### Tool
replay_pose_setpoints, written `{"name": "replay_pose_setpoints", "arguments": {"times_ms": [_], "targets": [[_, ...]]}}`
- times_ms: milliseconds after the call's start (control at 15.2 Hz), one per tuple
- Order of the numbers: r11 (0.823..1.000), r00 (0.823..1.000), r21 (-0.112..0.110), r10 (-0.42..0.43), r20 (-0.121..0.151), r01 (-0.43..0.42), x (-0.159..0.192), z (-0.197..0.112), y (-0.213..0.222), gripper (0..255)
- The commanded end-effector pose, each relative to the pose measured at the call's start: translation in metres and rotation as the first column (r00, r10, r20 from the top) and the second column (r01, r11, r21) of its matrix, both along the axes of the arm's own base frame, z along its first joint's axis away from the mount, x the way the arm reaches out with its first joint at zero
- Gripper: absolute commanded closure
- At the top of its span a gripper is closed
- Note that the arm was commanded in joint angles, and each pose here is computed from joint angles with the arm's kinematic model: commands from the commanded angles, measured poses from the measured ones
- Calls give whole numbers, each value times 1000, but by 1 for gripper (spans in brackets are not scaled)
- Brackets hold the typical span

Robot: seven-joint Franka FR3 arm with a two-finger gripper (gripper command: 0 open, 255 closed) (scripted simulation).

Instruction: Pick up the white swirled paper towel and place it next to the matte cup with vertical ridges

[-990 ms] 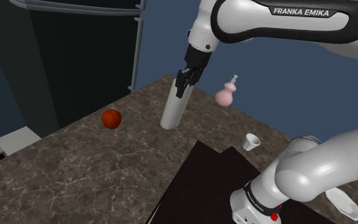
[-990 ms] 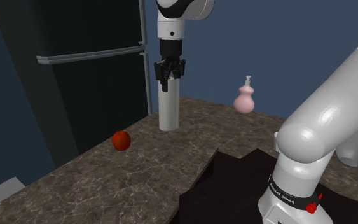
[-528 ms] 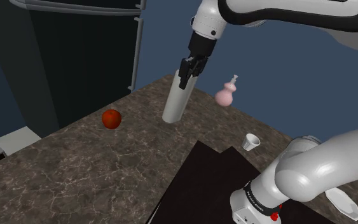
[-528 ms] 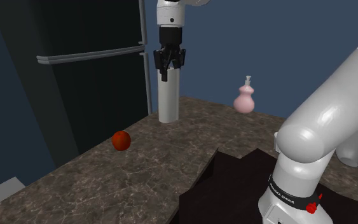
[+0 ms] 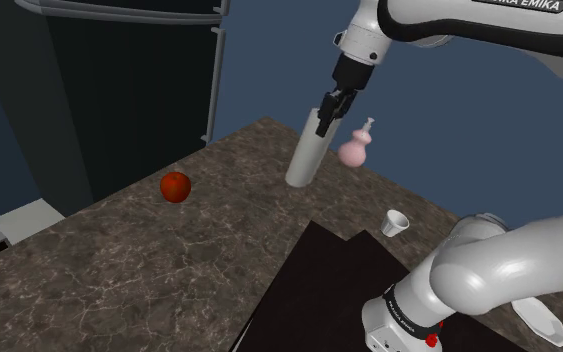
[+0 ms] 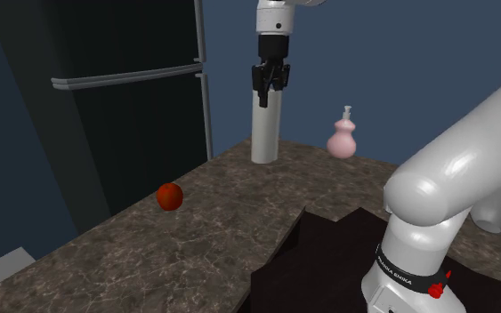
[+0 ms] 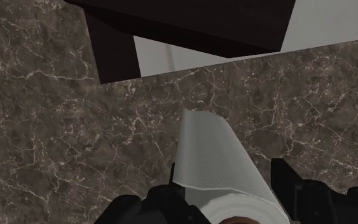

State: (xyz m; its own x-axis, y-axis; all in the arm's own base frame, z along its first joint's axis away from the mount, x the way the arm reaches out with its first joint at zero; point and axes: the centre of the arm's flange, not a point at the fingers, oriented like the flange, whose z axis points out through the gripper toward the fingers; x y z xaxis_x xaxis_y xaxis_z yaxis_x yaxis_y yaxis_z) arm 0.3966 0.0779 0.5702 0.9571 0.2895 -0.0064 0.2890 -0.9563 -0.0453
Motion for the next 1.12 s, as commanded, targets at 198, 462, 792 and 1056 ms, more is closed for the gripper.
{"name": "replay_pose_setpoints", "arguments": {"times_ms": [198,462,792,1056], "targets": [[1000,1000,0,2,0,-2,-18,-1,-64,255],[1000,1000,0,2,0,-2,-30,-1,-115,255],[1000,1000,0,2,0,-2,-44,-1,-180,255],[1000,1000,0,2,0,-2,-56,-1,-231,255]]}}
